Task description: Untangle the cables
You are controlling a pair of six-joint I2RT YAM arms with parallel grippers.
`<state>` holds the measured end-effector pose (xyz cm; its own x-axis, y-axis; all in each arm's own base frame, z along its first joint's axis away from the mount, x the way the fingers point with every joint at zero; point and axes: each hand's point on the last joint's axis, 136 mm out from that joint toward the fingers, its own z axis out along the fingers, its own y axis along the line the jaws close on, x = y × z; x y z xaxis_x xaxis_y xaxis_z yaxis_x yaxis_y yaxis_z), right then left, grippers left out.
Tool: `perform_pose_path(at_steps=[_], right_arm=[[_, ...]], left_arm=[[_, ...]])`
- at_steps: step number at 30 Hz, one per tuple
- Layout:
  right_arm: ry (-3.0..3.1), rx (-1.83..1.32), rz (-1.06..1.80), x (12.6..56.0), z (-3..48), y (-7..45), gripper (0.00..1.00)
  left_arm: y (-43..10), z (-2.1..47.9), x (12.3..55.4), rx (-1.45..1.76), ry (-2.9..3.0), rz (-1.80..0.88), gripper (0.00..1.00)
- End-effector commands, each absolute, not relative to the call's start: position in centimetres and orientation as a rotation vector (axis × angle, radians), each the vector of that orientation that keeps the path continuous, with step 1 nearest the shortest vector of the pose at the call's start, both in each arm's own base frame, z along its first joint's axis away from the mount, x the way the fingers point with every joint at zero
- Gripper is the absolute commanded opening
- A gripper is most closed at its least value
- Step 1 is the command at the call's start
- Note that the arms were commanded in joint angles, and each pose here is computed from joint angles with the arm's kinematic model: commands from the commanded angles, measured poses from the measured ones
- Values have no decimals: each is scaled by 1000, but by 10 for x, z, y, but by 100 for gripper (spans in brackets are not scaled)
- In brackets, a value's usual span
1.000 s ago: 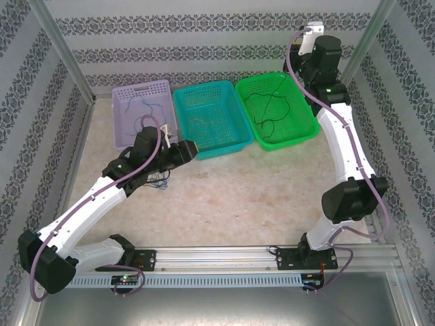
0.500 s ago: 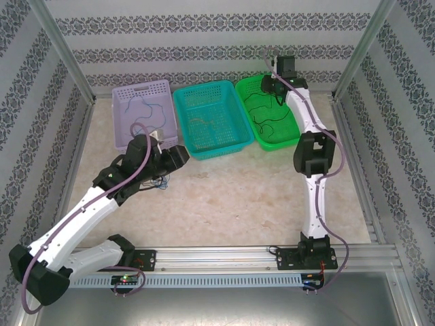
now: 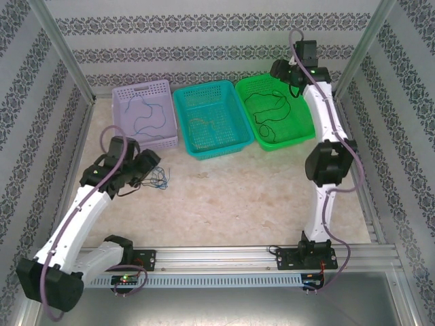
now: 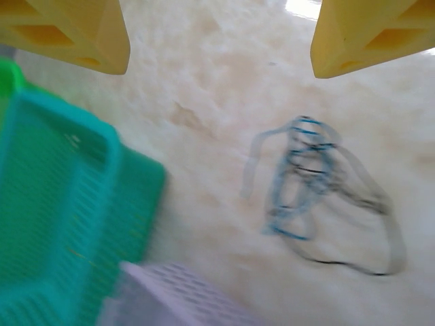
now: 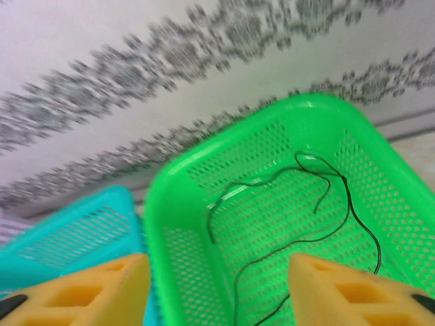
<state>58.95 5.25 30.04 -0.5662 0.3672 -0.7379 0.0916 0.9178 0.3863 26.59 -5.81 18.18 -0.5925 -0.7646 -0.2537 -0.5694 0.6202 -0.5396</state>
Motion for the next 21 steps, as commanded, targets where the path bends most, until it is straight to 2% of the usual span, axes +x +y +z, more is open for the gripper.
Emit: perform_pose_path(at_steps=[1, 3, 6, 10, 16, 21], right_arm=[[2092, 305, 414, 552, 332, 78, 53], [2080, 268, 470, 520, 330, 104, 53], [2097, 176, 589, 471, 314, 153, 53], [2255, -11, 720, 391, 258, 233, 51], [2452, -212, 974, 296, 193, 339, 49], [2499, -163, 1088, 276, 168, 371, 50]], left_arm=[[-39, 139, 232, -1336, 2525, -532, 69], [-39, 124, 237, -1420, 2521, -618, 67], [-38, 106, 255, -1488, 2504, -713, 55], [-42, 95, 283, -1309, 2560, -756, 46], [-51, 68, 293, -1065, 2742, -727, 46], [-42, 50, 290, -969, 2847, -572, 45]])
